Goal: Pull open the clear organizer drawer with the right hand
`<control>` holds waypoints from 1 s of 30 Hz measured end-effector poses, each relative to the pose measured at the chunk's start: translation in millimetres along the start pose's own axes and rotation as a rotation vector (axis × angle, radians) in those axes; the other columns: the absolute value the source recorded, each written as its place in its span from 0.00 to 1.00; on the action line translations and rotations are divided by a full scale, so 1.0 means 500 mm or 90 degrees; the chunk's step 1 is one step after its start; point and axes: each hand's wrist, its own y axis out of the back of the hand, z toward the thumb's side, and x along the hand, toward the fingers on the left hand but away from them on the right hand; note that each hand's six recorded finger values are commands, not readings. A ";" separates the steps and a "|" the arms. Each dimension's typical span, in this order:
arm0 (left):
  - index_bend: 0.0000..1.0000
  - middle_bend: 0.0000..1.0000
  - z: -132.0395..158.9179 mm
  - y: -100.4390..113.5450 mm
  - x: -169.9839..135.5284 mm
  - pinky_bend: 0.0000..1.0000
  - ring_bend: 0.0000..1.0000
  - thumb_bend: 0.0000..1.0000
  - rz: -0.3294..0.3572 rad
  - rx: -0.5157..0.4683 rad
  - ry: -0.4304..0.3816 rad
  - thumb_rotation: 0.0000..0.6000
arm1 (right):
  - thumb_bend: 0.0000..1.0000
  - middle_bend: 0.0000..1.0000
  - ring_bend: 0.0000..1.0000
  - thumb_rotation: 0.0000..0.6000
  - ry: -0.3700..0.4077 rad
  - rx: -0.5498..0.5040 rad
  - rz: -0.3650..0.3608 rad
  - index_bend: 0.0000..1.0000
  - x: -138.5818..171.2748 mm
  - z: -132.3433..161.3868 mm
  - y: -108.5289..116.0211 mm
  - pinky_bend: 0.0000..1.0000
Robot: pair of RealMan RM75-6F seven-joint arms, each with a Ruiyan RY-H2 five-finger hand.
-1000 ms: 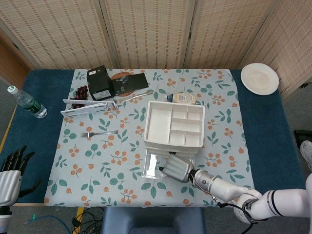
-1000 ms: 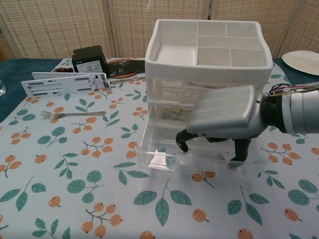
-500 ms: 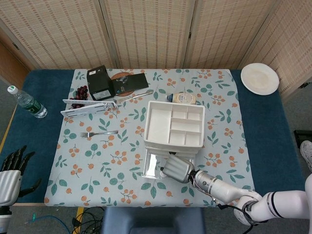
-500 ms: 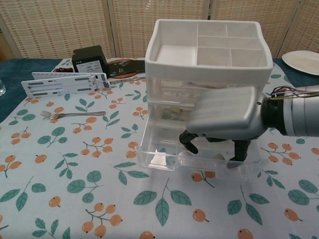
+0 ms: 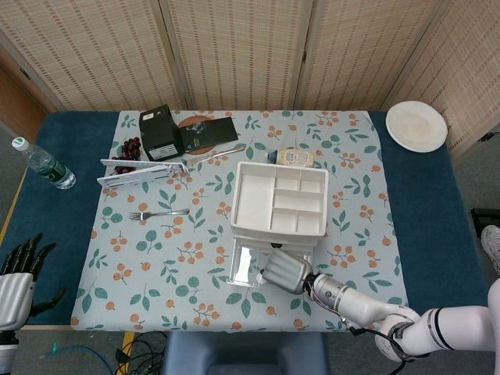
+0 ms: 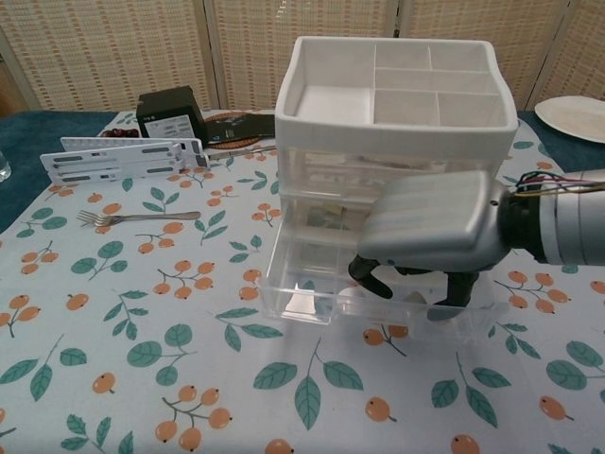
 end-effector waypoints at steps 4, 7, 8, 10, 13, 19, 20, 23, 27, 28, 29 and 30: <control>0.14 0.00 0.000 -0.001 0.000 0.07 0.04 0.25 -0.001 0.000 0.001 1.00 | 0.23 1.00 1.00 1.00 0.000 -0.001 0.000 0.50 -0.001 0.000 0.000 1.00; 0.14 0.00 -0.001 -0.001 0.000 0.07 0.04 0.25 -0.001 0.000 0.001 1.00 | 0.23 1.00 1.00 1.00 0.001 -0.002 -0.002 0.51 -0.002 0.001 0.000 1.00; 0.14 0.00 -0.001 -0.001 0.000 0.07 0.04 0.25 -0.001 0.000 0.001 1.00 | 0.23 1.00 1.00 1.00 0.001 -0.003 -0.002 0.51 -0.002 0.001 0.000 1.00; 0.14 0.00 -0.001 -0.001 0.000 0.07 0.04 0.25 -0.001 0.000 0.001 1.00 | 0.23 1.00 1.00 1.00 0.001 -0.003 -0.002 0.52 -0.002 0.002 0.000 1.00; 0.14 0.00 -0.001 -0.002 0.000 0.07 0.04 0.25 -0.002 0.000 0.001 1.00 | 0.27 1.00 1.00 1.00 0.001 -0.003 -0.001 0.53 -0.002 0.002 -0.001 1.00; 0.14 0.00 -0.001 -0.003 0.000 0.07 0.04 0.25 -0.003 0.000 0.001 1.00 | 0.34 1.00 1.00 1.00 0.000 -0.001 0.002 0.55 -0.003 0.000 -0.004 1.00; 0.14 0.00 -0.001 -0.003 0.000 0.07 0.04 0.25 -0.003 0.000 0.001 1.00 | 0.36 1.00 1.00 1.00 0.000 -0.001 0.002 0.55 -0.003 0.000 -0.004 1.00; 0.14 0.00 -0.001 -0.002 0.001 0.07 0.04 0.25 -0.002 -0.001 0.001 1.00 | 0.38 1.00 1.00 1.00 -0.001 -0.003 0.000 0.55 -0.003 0.000 -0.003 1.00; 0.14 0.00 -0.001 -0.002 0.000 0.07 0.04 0.25 -0.002 -0.001 0.001 1.00 | 0.41 1.00 1.00 1.00 -0.002 -0.005 -0.004 0.57 -0.003 0.000 0.001 1.00; 0.14 0.00 -0.001 -0.002 0.000 0.07 0.04 0.25 -0.002 -0.001 0.001 1.00 | 0.41 1.00 1.00 1.00 -0.002 -0.006 -0.005 0.57 -0.003 0.000 0.002 1.00; 0.14 0.00 -0.001 -0.002 0.000 0.07 0.04 0.25 -0.002 -0.001 0.001 1.00 | 0.41 1.00 1.00 1.00 -0.003 -0.006 -0.006 0.57 -0.003 -0.001 0.003 1.00; 0.14 0.00 -0.001 -0.002 0.000 0.07 0.04 0.25 -0.002 -0.001 0.001 1.00 | 0.41 1.00 1.00 1.00 -0.003 -0.007 -0.008 0.57 -0.002 -0.001 0.004 1.00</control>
